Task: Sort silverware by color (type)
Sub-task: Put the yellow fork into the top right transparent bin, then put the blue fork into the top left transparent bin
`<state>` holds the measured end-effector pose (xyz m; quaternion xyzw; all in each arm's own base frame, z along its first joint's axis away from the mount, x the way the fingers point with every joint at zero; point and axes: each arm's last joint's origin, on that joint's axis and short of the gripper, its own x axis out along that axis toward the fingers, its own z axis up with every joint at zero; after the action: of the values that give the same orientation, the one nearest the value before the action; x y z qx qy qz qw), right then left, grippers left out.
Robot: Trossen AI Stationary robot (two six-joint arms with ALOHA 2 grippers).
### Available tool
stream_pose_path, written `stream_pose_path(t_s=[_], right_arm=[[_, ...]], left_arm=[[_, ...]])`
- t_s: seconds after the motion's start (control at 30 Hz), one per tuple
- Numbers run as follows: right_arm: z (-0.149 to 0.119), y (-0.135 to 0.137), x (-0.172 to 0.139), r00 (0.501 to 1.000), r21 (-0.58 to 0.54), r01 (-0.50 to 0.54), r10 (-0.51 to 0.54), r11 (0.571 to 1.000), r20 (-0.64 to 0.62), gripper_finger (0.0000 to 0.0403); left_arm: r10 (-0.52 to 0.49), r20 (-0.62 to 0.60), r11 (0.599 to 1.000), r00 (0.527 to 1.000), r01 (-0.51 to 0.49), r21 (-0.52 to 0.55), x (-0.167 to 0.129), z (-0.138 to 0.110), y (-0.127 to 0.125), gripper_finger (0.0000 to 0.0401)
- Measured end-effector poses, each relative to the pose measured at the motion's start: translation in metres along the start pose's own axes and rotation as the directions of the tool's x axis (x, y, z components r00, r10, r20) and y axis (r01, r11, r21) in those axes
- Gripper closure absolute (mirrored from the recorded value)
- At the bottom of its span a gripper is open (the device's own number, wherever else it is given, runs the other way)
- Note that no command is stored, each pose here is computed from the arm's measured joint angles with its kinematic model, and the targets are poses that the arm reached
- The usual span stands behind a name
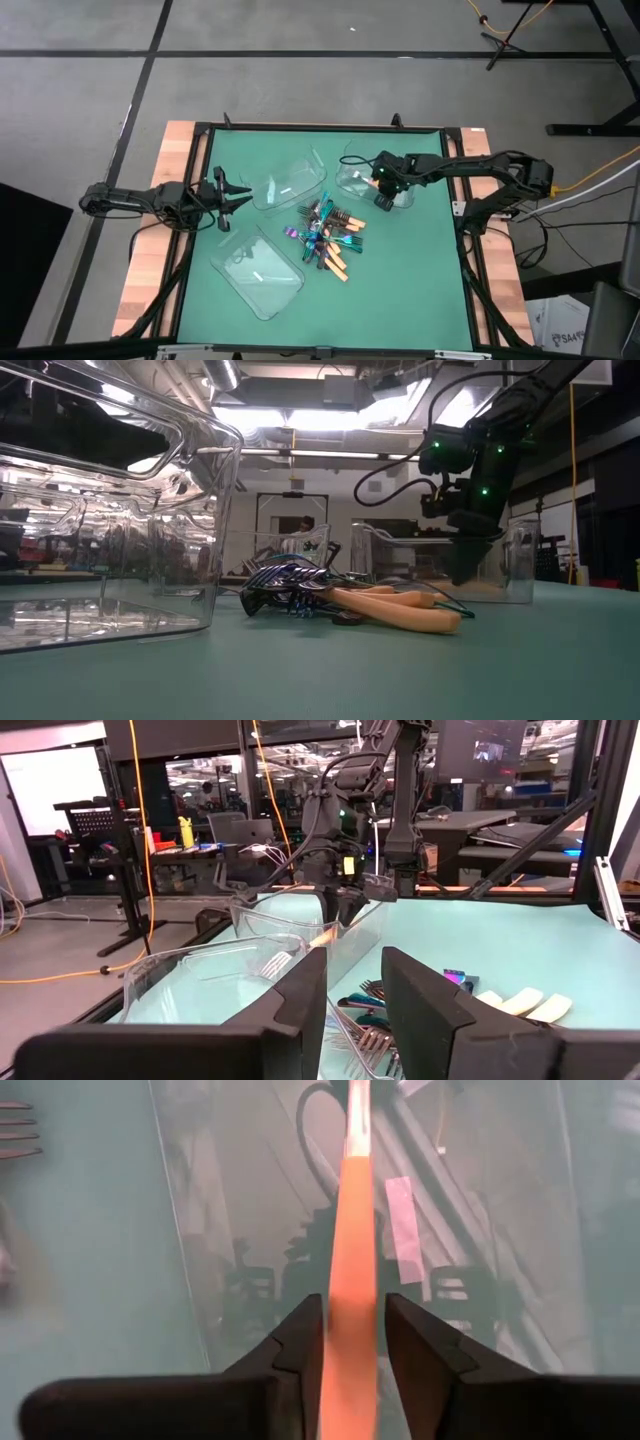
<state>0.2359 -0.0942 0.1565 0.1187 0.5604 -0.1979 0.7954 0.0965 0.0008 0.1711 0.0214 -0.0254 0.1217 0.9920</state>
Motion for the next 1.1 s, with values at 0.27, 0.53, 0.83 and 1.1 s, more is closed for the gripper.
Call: stream_pose_path(t_s=[0.27, 0.53, 0.83, 1.1], right_arm=[[0.000, 0.000, 0.000, 1.000, 0.002, 0.004, -0.004, 1.000, 0.001, 0.0273], [0.001, 0.000, 0.000, 1.000, 0.009, -0.016, 0.016, 1.000, 0.007, 0.0272], [0.015, 0.001, -0.016, 0.999, 0.003, -0.019, 0.019, 1.000, -0.025, 0.0272], [0.036, 0.000, -0.041, 1.000, 0.002, -0.009, 0.009, 1.000, -0.024, 0.0272]], left_arm=[[0.000, 0.000, 1.000, 1.000, 0.000, 0.000, 0.000, 0.000, 0.000, 0.0309], [0.007, 0.103, 0.999, 0.995, -0.004, -0.036, -0.001, 0.010, 0.001, 0.0309], [0.012, 0.206, 0.997, 0.979, 0.003, -0.071, -0.002, 0.021, 0.002, 0.0309], [0.011, 0.205, 0.998, 0.979, 0.004, -0.071, -0.002, 0.021, 0.002, 0.0309]])
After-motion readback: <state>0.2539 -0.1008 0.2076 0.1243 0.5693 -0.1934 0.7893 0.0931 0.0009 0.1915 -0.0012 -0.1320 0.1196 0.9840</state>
